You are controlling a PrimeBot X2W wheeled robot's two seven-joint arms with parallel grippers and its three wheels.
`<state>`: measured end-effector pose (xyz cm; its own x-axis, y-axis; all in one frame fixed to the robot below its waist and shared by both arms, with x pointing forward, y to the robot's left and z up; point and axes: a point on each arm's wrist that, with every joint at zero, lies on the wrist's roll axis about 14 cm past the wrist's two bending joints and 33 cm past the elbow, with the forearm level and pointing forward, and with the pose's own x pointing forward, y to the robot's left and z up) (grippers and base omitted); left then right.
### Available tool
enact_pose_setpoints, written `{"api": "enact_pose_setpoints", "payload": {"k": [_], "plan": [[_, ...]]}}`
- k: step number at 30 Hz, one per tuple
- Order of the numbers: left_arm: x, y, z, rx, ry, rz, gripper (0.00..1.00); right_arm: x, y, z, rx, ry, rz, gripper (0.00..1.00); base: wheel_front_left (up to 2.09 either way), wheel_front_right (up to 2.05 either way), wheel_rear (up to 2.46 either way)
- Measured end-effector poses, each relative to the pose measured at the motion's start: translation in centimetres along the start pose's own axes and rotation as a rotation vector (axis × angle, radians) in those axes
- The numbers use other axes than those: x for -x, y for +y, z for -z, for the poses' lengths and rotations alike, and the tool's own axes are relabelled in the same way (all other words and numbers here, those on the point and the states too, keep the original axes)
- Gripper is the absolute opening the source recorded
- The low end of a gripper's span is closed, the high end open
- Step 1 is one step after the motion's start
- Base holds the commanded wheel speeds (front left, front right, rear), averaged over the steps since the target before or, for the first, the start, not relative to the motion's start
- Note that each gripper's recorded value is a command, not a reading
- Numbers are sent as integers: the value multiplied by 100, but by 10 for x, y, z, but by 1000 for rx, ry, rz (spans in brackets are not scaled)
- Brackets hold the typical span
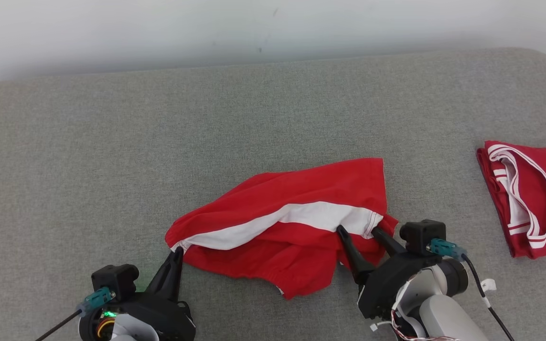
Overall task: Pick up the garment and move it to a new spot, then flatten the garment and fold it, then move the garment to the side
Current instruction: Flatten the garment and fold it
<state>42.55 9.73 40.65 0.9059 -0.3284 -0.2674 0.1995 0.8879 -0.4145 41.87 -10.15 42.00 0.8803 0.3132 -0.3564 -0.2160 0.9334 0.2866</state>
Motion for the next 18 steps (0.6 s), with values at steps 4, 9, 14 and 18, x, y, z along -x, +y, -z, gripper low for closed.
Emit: {"api": "enact_pose_setpoints", "payload": {"k": [4,9,14,18], "plan": [[0,-1,0,-1,-1,2,0,-3,4,-6,21,-15,-13,85,0,0,0],[1,-2,-2,-4,-6,4,0,-3,11,-15,38,-42,-33,91,0,0,0],[1,-3,-5,-8,-13,5,0,2,19,-22,56,-66,-51,96,0,0,0],[1,-4,-6,-9,-15,8,0,7,20,-27,47,-78,-51,98,0,0,0]]}}
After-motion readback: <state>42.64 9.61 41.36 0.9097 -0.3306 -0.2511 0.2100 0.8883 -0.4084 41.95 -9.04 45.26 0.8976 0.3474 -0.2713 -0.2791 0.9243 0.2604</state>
